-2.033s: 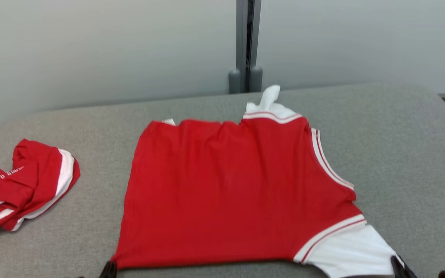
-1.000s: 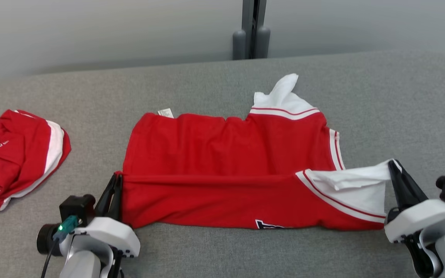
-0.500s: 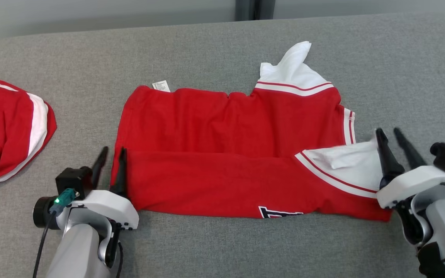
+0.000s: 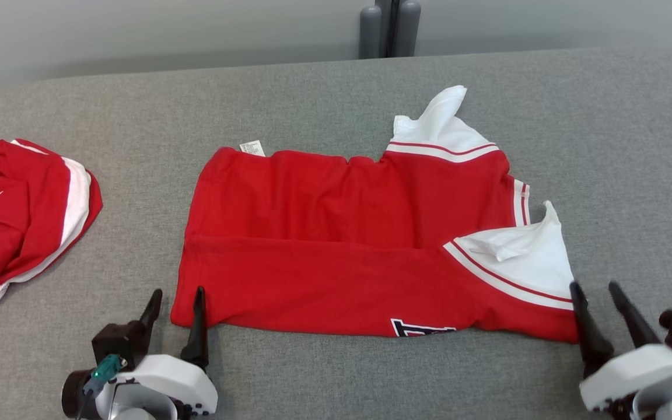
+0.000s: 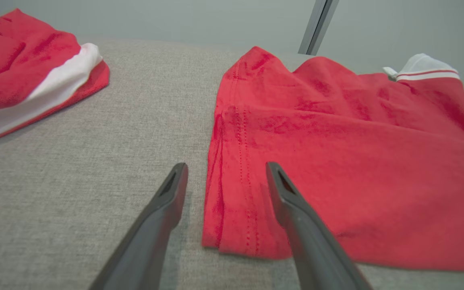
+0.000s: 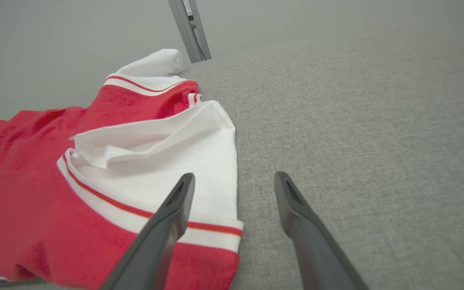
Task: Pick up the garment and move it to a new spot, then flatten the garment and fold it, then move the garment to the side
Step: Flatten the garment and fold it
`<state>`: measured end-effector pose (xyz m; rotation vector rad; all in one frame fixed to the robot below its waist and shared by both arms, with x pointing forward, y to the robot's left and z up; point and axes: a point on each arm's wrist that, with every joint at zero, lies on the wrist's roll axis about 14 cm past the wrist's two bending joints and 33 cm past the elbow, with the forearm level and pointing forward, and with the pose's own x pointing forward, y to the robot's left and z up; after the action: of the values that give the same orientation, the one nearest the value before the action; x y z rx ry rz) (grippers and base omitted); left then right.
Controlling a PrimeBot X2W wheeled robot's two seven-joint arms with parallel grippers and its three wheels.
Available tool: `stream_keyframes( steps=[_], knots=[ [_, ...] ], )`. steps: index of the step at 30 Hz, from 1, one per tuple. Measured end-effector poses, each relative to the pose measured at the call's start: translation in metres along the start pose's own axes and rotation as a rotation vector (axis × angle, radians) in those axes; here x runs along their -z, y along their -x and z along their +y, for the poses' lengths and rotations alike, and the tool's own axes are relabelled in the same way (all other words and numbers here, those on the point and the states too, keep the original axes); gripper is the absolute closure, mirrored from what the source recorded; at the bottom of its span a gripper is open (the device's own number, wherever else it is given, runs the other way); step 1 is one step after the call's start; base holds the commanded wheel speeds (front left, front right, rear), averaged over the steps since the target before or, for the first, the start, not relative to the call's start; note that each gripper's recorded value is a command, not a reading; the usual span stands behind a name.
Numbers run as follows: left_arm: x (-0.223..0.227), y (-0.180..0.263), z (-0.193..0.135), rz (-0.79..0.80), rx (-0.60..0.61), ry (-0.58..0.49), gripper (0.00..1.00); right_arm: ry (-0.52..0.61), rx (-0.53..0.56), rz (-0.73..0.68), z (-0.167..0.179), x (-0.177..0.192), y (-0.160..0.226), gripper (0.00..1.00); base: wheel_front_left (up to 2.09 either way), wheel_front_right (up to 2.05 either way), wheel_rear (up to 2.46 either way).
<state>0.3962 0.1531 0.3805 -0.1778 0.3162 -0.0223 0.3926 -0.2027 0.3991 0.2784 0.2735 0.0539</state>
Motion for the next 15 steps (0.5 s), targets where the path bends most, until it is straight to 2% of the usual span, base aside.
stream_keyframes(
  steps=[6, 13, 14, 15],
  knots=[
    [0.005, 0.006, -0.002, 0.014, 0.004, 0.0, 0.0, -0.01, 0.001, 0.103, 0.002, 0.037, 0.024, 0.0, 0.0, 0.0, 0.0],
    [0.013, 0.002, -0.003, 0.039, 0.006, -0.003, 0.0, 0.004, -0.01, 0.174, 0.005, 0.057, 0.019, 0.0, 0.0, 0.0, 0.0],
    [0.012, 0.001, -0.003, 0.038, 0.008, -0.004, 0.0, 0.01, -0.018, 0.185, 0.007, 0.06, 0.018, 0.16, 0.0, 0.0, 0.0],
    [0.012, 0.0, -0.002, 0.038, 0.006, -0.005, 0.0, 0.016, -0.026, 0.193, 0.008, 0.061, 0.016, 0.56, 0.0, 0.0, 0.0]
  ],
)
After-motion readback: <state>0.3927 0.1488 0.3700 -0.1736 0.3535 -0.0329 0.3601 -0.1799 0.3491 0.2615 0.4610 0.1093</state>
